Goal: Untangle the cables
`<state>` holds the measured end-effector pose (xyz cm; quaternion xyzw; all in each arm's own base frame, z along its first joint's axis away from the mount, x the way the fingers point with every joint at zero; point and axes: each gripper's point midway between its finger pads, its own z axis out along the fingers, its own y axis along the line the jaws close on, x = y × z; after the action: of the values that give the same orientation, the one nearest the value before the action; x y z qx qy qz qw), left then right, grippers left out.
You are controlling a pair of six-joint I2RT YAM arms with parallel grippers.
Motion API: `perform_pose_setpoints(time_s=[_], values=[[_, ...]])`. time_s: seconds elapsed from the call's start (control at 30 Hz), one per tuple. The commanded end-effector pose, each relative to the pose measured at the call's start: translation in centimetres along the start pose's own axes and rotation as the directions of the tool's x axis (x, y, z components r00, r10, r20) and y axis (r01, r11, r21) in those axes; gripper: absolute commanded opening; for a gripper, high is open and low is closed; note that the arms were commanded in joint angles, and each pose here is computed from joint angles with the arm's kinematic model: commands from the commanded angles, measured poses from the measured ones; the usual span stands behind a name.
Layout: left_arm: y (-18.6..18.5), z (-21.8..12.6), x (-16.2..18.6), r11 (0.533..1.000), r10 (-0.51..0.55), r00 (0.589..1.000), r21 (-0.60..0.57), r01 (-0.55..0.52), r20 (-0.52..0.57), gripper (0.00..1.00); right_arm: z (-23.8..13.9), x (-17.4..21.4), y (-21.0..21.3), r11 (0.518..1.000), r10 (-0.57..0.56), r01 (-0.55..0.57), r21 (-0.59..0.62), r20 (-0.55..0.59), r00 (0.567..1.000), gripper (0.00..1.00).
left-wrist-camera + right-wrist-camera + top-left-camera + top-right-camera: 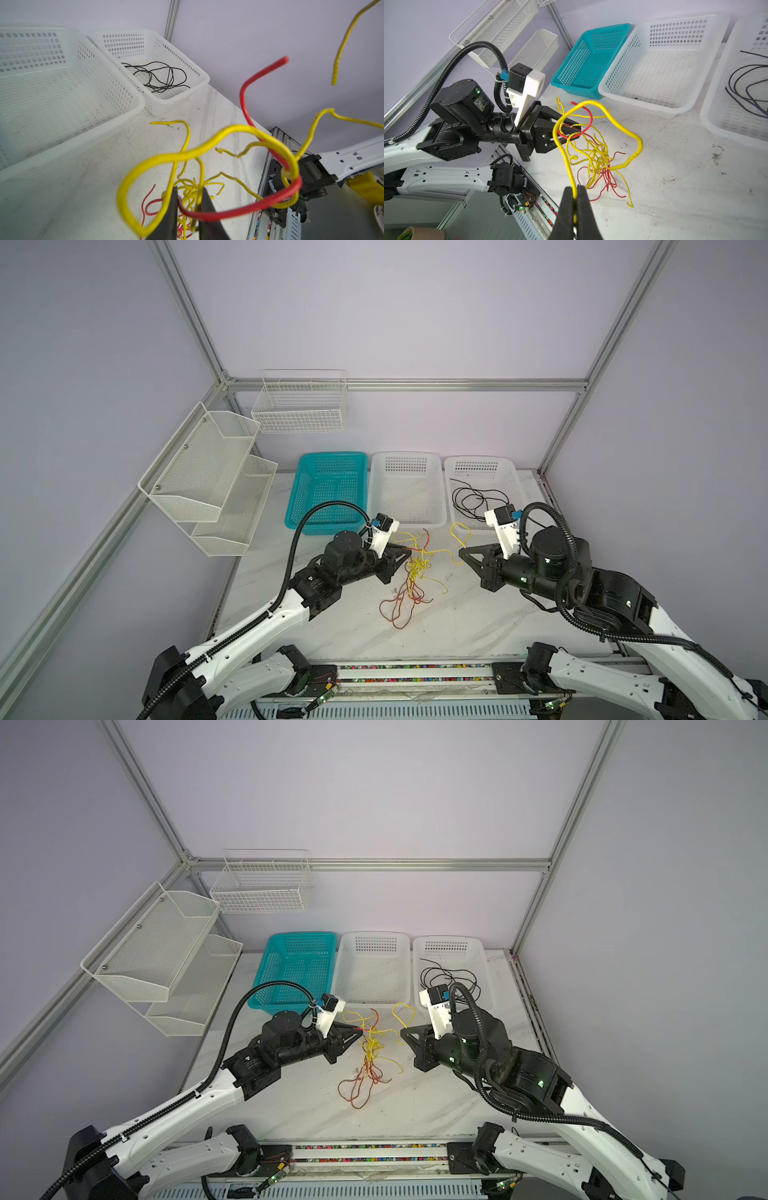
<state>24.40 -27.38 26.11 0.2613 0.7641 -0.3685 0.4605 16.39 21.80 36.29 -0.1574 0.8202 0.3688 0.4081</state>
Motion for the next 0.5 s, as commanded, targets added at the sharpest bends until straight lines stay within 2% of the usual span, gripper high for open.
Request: perform_pose_setpoints(time_s=[0.0, 0.07, 0.2, 0.33, 0.47], values=[[0.3, -0.3, 0.5, 1.0, 0.011, 1.0, -0.011, -0.011, 0.015, 0.07, -0.4, -1.0, 0.2, 1.0, 0.017, -0.016, -0.015, 0.057, 0.998, 0.0], [0.4, -0.5, 0.5, 1.0, 0.008, 1.0, -0.02, -0.008, 0.016, 0.0, -0.1, -0.6, -0.7, 0.999, 0.038, -0.04, 0.028, 0.06, 0.997, 0.0], [0.4, -1.8, -0.1, 0.999, 0.015, 0.999, -0.046, -0.013, 0.032, 0.0, 1.2, 1.0, -3.4, 0.984, 0.107, -0.112, 0.138, 0.045, 0.993, 0.0], [0.2, -3.7, -0.9, 0.997, 0.029, 0.998, -0.073, -0.025, 0.05, 0.0, 2.7, 3.1, -6.7, 0.944, 0.163, -0.169, 0.283, 0.043, 0.986, 0.0], [1.6, -6.2, -1.0, 0.981, 0.001, 0.999, -0.195, 0.009, 0.052, 0.0, 3.9, 5.2, -9.3, 0.898, 0.198, -0.193, 0.396, 0.031, 0.98, 0.0]])
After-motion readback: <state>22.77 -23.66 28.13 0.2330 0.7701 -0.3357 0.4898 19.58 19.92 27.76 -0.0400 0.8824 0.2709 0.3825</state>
